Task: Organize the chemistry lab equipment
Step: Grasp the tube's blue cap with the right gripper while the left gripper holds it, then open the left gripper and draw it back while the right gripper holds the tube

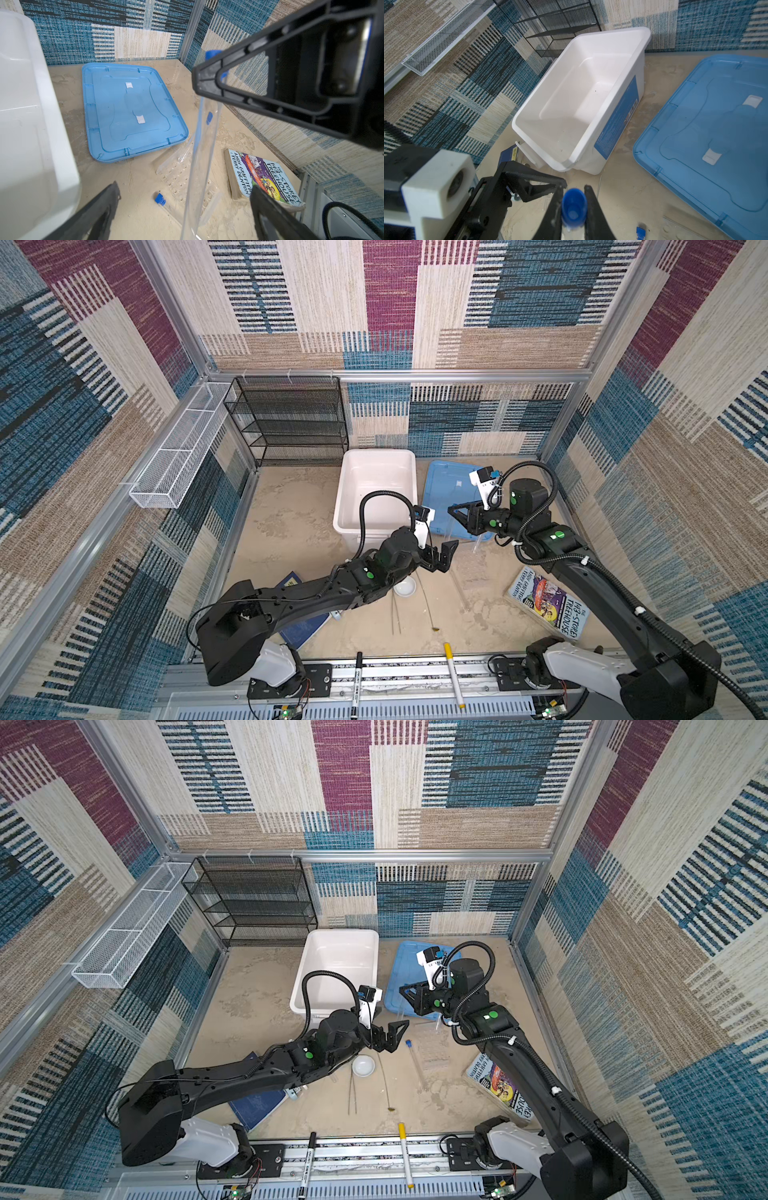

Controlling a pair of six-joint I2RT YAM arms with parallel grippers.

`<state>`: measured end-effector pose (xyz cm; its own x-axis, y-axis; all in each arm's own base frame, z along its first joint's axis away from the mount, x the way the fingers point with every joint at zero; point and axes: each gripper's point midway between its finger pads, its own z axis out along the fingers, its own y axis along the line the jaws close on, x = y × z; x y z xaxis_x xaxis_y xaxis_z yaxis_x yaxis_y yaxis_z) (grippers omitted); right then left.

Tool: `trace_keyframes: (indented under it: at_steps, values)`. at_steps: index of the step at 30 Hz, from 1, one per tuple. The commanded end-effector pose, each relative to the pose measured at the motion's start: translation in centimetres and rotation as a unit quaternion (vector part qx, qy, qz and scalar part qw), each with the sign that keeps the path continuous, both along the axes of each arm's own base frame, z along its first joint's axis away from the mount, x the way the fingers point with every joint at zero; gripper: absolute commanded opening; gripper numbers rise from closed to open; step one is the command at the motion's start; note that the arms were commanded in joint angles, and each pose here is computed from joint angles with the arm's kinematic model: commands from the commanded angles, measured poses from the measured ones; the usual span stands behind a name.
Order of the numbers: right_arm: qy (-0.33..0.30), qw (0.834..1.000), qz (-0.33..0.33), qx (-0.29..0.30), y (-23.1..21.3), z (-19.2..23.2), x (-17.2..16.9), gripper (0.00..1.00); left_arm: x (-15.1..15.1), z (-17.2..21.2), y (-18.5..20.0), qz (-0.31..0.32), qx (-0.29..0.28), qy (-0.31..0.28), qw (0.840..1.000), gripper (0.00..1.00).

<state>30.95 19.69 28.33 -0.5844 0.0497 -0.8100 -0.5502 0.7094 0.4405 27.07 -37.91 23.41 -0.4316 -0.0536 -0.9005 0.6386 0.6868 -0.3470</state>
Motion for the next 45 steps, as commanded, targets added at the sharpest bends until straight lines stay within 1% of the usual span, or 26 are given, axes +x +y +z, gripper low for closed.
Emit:
trace_keyframes:
  at_steps: [1, 6, 9, 13, 16, 18, 21, 23, 29, 32, 36, 45]
  values:
    - [-0.059, 0.997, -0.043, -0.026, -1.4, 1.1, 0.8, 0.16, -0.6, 2.8, -0.6, -0.028, -0.043, -0.017, 0.999, 0.99]
    - [-0.105, 0.990, -0.088, -0.034, -3.3, 1.8, 0.2, 0.17, -0.9, 3.5, -0.8, -0.038, -0.040, -0.021, 0.998, 0.99]
    - [-0.112, 0.985, -0.116, -0.054, -4.6, 1.3, 0.1, 0.16, -0.6, 3.7, -0.2, -0.019, -0.048, -0.015, 0.999, 0.99]
    - [-0.132, 0.976, -0.160, -0.073, -6.6, 1.1, -0.5, 0.17, -0.8, 3.9, -0.2, -0.024, -0.049, -0.017, 0.998, 0.99]
    - [-0.148, 0.965, -0.203, -0.079, -8.5, 1.0, -1.0, 0.16, -1.0, 3.8, -0.5, -0.031, -0.054, -0.012, 0.998, 0.99]
    - [-0.150, 0.956, -0.239, -0.081, -9.9, 0.7, -1.3, 0.16, -0.8, 3.4, -0.4, -0.024, -0.060, 0.000, 0.998, 0.99]
    - [-0.142, 0.940, -0.295, -0.096, -12.1, -0.5, -1.5, 0.18, -1.2, 3.4, -1.0, -0.045, -0.058, -0.003, 0.997, 0.99]
    - [-0.138, 0.934, -0.315, -0.101, -13.0, -1.2, -1.7, 0.18, -1.4, 3.2, -1.5, -0.056, -0.053, 0.001, 0.997, 0.99]
    - [-0.126, 0.922, -0.353, -0.094, -14.1, -2.2, -1.6, 0.18, -1.9, 2.6, -2.7, -0.082, -0.056, 0.013, 0.995, 0.99]
    - [-0.116, 0.923, -0.359, -0.076, -14.1, -3.4, -1.6, 0.17, -2.1, 2.3, -3.2, -0.092, -0.055, 0.017, 0.994, 0.99]
    - [-0.125, 0.923, -0.360, -0.058, -14.1, -4.4, -1.8, 0.17, -2.3, 1.9, -3.7, -0.101, -0.050, 0.022, 0.993, 0.99]
    - [-0.145, 0.918, -0.362, -0.065, -14.2, -6.0, -1.6, 0.16, -2.2, 0.3, -4.8, -0.115, -0.039, 0.040, 0.992, 0.99]
